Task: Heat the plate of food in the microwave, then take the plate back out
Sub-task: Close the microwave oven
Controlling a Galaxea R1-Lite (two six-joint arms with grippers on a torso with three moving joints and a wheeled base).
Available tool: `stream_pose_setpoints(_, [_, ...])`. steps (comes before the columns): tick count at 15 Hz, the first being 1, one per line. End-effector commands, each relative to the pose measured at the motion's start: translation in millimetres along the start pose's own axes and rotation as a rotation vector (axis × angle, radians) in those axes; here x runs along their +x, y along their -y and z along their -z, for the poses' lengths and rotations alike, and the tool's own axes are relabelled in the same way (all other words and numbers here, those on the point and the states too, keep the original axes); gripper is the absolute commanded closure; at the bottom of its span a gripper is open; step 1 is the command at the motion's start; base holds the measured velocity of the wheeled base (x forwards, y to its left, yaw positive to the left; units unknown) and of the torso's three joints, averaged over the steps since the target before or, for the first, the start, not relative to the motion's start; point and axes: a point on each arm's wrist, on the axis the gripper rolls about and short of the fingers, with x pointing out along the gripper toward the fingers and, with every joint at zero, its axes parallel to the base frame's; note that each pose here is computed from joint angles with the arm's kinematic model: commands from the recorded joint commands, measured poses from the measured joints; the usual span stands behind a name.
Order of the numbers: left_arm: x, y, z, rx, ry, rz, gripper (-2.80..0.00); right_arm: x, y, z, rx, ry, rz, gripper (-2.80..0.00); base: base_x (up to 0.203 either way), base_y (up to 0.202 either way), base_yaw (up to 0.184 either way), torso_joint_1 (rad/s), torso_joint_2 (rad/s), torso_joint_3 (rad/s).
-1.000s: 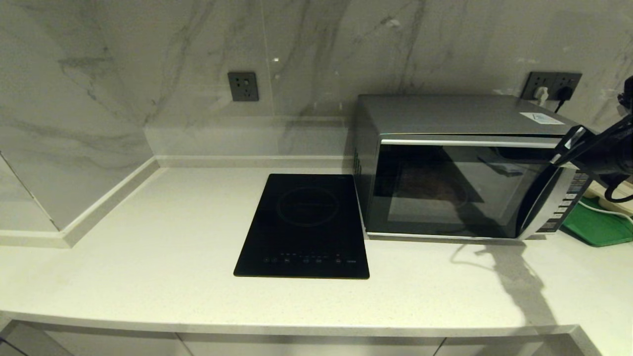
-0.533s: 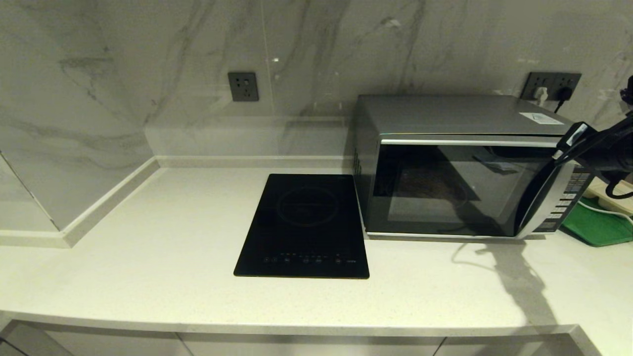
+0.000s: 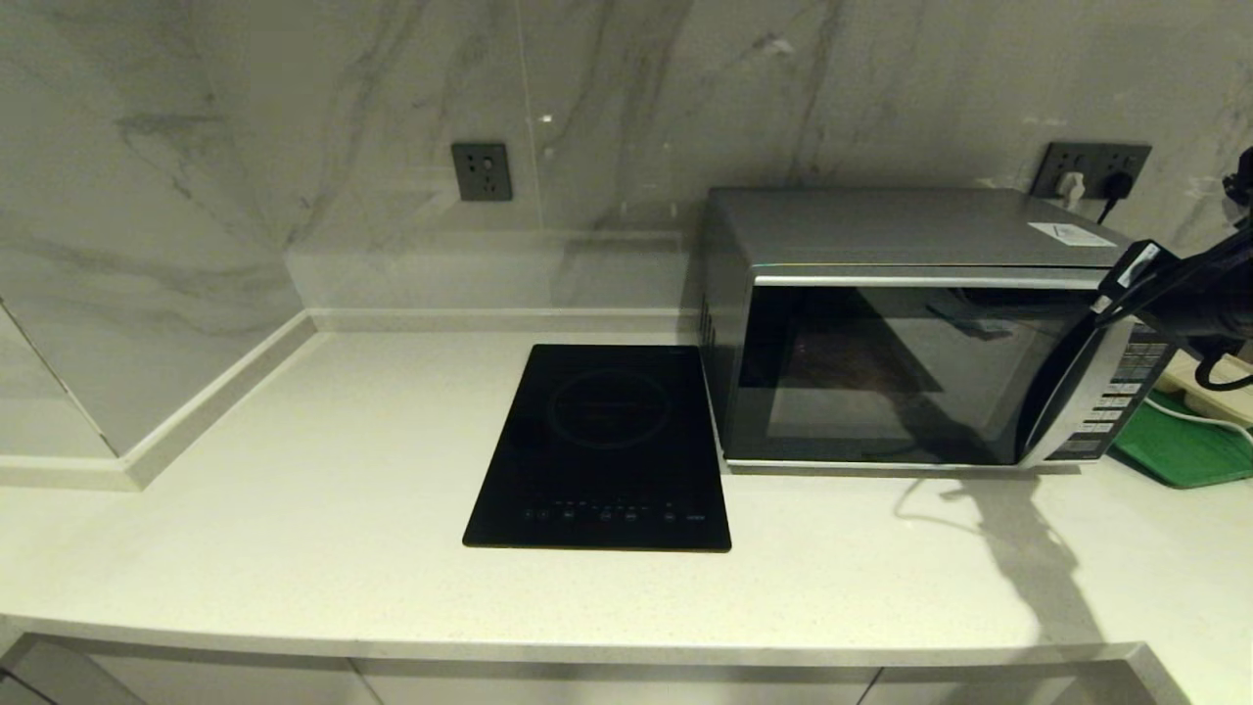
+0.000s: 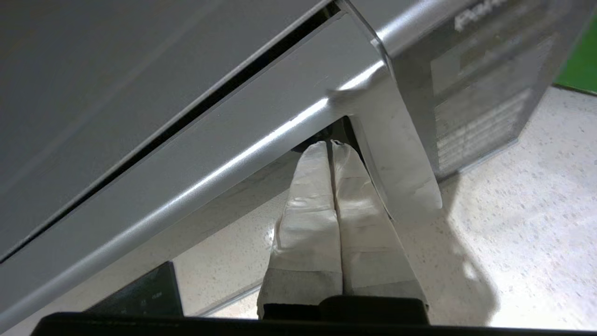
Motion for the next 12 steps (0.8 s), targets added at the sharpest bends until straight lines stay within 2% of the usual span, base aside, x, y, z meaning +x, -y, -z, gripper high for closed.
stream_pose_setpoints(1, [0.0,0.0,0.0,0.000,0.000,-0.001,0.00,1.3,0.2,0.6,0.002,-0.008,0.002,0.00,0.000,0.000,0.000,0.000,0.00,0.000])
stream_pose_setpoints(4, [0.0,0.0,0.0,0.001,0.000,-0.001,0.00,4.7,1.7,3.4,-0.009,-0.022,0.004,0.00,0.000,0.000,0.000,0.000,0.00,0.000])
stream_pose_setpoints(7, [0.0,0.0,0.0,-0.001,0.000,-0.001,0.00,-8.8,-0.9,-1.0,-0.009,-0.004,-0.017,0.00,0.000,0.000,0.000,0.000,0.00,0.000])
stream_pose_setpoints(10, [0.0,0.0,0.0,0.001,0.000,-0.001,0.00,-37.5,-0.3,-1.8,-0.007,0.006,-0.051,0.00,0.000,0.000,0.000,0.000,0.00,0.000])
stream_pose_setpoints(12, [0.0,0.0,0.0,-0.001,0.000,-0.001,0.00,-70.3,3.7,-2.2,-0.001,0.002,-0.117,0.00,0.000,0.000,0.000,0.000,0.00,0.000])
